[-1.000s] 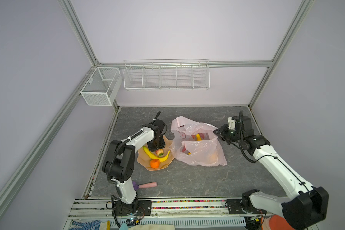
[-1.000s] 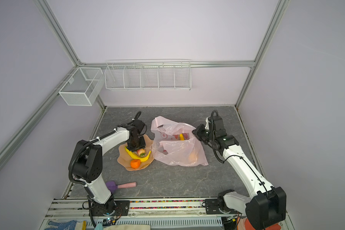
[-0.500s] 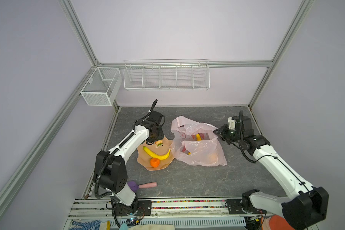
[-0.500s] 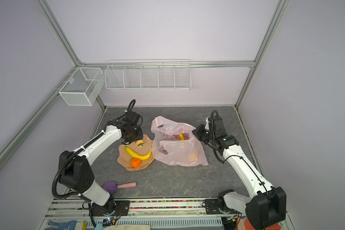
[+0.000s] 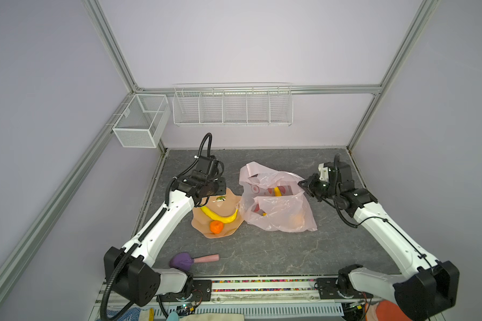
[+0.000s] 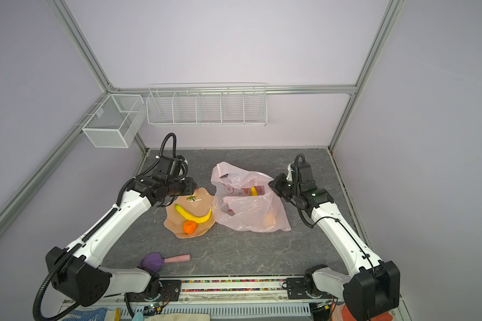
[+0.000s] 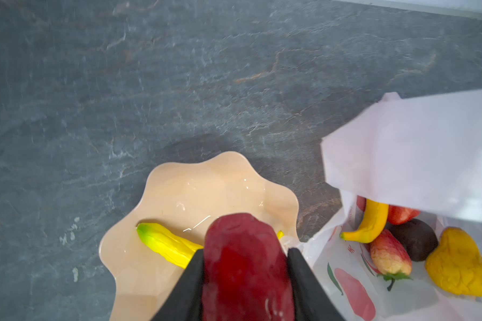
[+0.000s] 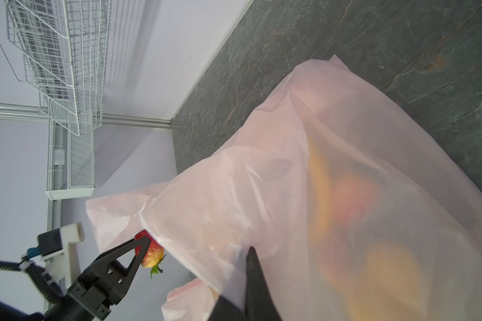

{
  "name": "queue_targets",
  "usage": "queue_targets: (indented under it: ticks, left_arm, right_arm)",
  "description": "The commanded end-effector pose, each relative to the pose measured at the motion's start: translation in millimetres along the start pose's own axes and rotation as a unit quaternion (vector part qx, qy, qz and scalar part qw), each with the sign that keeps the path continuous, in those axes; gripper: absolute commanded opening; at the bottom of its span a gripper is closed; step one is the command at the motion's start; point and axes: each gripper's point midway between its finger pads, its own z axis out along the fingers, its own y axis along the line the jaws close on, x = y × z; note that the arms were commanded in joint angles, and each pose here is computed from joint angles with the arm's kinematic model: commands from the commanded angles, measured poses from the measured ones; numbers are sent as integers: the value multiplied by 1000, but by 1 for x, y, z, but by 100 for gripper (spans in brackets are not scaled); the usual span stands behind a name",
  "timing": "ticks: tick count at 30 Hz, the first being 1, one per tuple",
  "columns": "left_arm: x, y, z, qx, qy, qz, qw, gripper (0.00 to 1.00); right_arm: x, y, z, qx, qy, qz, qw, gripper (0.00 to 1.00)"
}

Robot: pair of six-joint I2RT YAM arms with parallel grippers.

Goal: Place the fruits into the plastic bag
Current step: Place the fruit in the plastic bag.

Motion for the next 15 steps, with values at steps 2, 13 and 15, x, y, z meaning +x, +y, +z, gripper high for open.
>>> queue_targets:
  ticks: [2, 13, 15]
  left_arm:
    - [-16, -33, -20, 23, -58, 150, 987, 0]
    - [-27, -93, -27, 96, -87, 316, 940, 0]
    - [-25, -103, -27, 108, -84, 338, 931, 0]
  right_arm:
    - [-4, 7, -5, -8, -8, -5, 1000, 7]
    - [-3, 8, -10, -7, -11, -7, 1000, 7]
    - [-4, 8, -11, -7, -13, -7, 1000, 7]
